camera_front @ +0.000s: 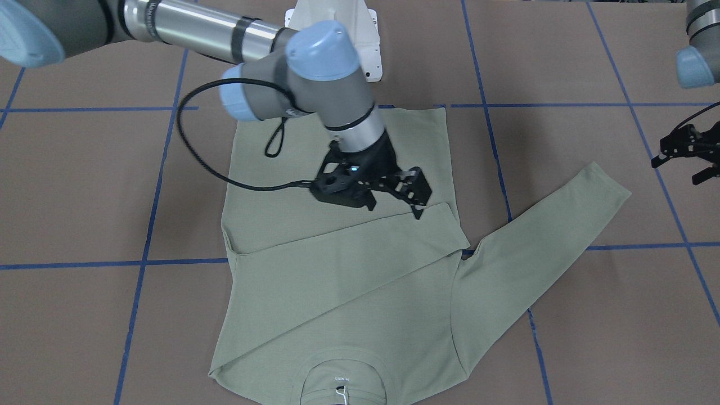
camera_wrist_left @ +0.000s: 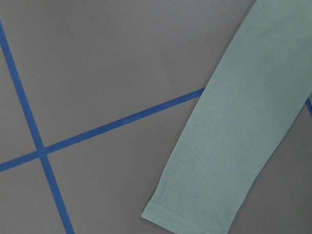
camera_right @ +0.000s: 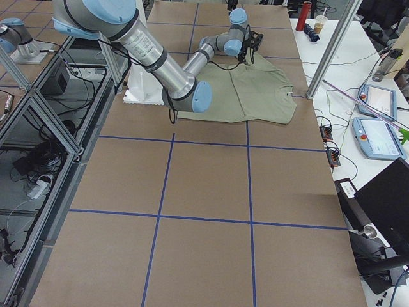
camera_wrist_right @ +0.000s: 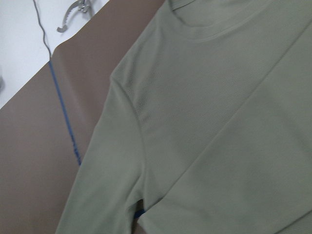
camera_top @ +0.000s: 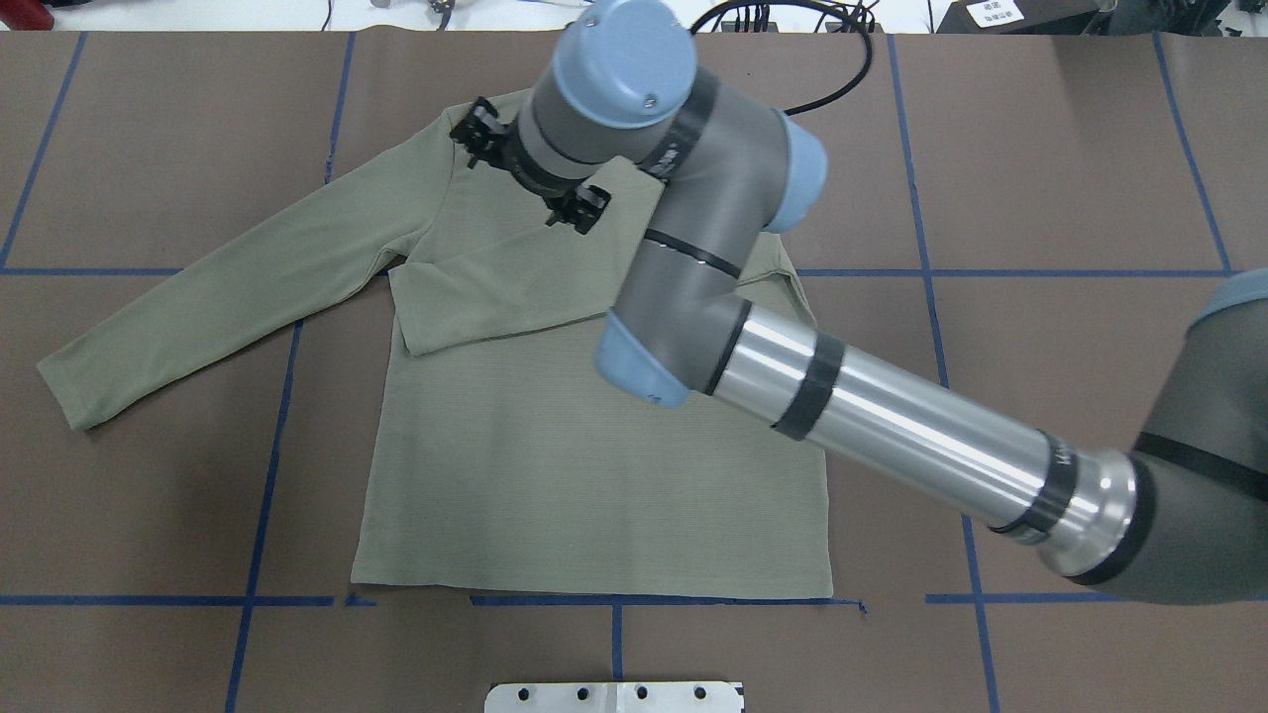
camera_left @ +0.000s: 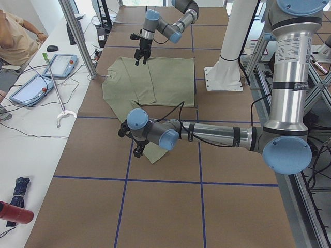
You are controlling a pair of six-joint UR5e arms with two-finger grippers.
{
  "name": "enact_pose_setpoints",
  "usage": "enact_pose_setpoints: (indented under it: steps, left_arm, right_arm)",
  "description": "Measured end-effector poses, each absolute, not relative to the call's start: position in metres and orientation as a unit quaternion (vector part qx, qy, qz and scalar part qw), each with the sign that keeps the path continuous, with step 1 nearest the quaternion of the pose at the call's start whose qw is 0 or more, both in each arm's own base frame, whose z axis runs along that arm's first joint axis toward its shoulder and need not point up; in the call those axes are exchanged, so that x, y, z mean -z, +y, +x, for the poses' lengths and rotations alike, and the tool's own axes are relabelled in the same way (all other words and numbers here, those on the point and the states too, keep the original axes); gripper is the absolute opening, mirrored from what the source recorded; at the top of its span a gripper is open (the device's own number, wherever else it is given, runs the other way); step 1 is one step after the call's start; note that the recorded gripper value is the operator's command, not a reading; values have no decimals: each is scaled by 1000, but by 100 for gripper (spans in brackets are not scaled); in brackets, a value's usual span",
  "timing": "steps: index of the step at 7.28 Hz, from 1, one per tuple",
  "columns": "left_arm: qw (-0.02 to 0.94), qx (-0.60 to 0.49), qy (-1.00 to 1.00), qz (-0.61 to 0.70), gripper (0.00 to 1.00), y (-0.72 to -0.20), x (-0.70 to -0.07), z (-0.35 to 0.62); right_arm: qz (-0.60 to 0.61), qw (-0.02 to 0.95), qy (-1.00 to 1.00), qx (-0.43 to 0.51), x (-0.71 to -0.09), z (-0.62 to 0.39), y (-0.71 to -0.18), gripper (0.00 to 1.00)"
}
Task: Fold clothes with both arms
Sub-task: 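Carry the sleeve with the right gripper across the shirt body toward the collar, then release the sleeve and raise the right gripper away from the shirt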
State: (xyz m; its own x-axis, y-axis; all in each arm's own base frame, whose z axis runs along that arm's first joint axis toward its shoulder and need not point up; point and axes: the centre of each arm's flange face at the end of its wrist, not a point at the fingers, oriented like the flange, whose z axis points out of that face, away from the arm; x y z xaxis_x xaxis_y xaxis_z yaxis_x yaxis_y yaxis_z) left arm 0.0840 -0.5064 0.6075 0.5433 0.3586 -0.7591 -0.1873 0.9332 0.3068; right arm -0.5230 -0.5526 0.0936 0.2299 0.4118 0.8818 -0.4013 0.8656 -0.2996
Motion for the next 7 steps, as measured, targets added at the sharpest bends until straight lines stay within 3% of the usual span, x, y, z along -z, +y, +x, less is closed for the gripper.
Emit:
enact_pose_setpoints:
  steps: [4,7]
  left_arm:
    - [883,-124,453,27,87,-516,-692,124]
    - [884,-116,454,4,78,-512,-694,145]
  right_arm:
    - [-15,813,-536,-229,-256,-355,-560,99]
    - [-9,825,-519,-221,-306,-315,-551,99]
